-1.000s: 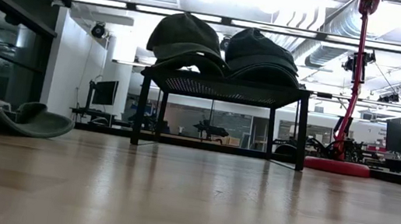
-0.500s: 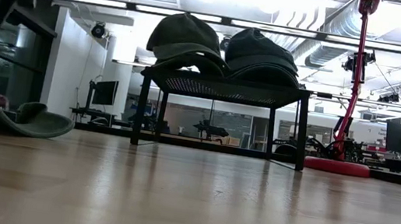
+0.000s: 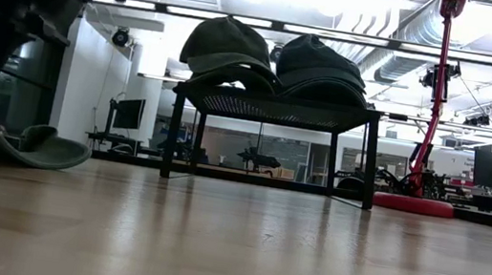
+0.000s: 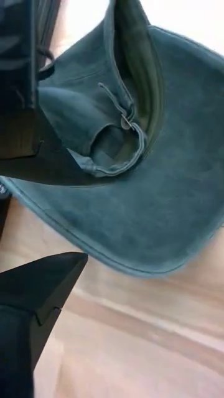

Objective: Pick & Place hat
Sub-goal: Stack the dark green cap on top of the other dark green caps on the shelf

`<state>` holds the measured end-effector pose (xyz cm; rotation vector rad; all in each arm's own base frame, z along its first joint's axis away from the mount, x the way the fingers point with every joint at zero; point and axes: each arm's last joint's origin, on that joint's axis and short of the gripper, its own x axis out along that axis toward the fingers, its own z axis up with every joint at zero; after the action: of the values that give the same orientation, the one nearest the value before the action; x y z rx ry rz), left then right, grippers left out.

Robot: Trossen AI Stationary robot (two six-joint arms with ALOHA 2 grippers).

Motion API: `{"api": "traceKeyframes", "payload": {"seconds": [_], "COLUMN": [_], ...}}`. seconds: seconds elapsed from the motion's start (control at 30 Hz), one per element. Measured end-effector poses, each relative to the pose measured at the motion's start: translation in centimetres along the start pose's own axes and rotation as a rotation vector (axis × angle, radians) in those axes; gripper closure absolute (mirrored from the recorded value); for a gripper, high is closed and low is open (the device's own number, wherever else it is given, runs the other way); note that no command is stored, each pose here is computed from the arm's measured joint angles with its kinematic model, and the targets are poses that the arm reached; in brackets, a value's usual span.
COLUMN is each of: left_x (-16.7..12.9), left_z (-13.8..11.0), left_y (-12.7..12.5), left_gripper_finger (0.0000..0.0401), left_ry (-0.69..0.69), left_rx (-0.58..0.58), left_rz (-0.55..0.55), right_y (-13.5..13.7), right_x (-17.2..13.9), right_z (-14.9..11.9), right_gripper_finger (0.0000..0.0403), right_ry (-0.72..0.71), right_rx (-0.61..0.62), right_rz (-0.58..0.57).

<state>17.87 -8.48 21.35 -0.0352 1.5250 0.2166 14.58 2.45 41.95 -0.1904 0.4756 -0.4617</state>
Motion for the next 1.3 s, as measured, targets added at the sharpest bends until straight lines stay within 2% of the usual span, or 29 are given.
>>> {"api": "traceKeyframes", "payload": {"seconds": [0.23,0.43,0.53,0.7,0.83,0.93,1.03,1.17,1.3], "left_x": [2.3,3.0,3.1,3.0,2.8,1.6,-0.6,-4.9,-10.4], "left_z": [0.5,0.7,0.8,0.8,1.0,1.9,3.2,5.5,7.5], "left_y": [-0.6,-0.8,-1.0,-1.2,-1.6,-2.3,-3.0,-3.7,-3.8], "left_gripper_finger": [0.0222,0.0228,0.0263,0.0379,0.0386,0.0393,0.0395,0.0395,0.0395], "left_ry": [0.033,0.031,0.030,0.056,0.058,0.040,-0.039,-0.251,-0.525], "left_rx": [0.083,0.097,0.088,0.026,-0.039,-0.086,-0.122,-0.164,-0.212], "left_rz": [0.031,0.044,0.009,-0.050,-0.137,-0.240,-0.312,-0.379,-0.406], "right_y": [0.1,0.1,0.1,0.1,0.1,0.1,0.1,0.3,0.4], "right_x": [0.0,0.0,0.0,0.0,0.0,0.0,0.0,0.0,0.0], "right_z": [0.0,0.0,0.0,0.0,0.0,0.0,0.0,0.0,0.0], "right_gripper_finger": [0.0175,0.0175,0.0175,0.0175,0.0175,0.0175,0.0175,0.0175,0.0175], "right_ry": [0.002,0.002,0.002,0.003,0.003,0.003,0.004,0.010,0.018], "right_rx": [0.000,0.000,0.000,0.000,0.000,0.000,0.001,0.010,0.042], "right_rz": [0.022,0.025,0.025,0.027,0.028,0.028,0.041,0.093,0.149]}}
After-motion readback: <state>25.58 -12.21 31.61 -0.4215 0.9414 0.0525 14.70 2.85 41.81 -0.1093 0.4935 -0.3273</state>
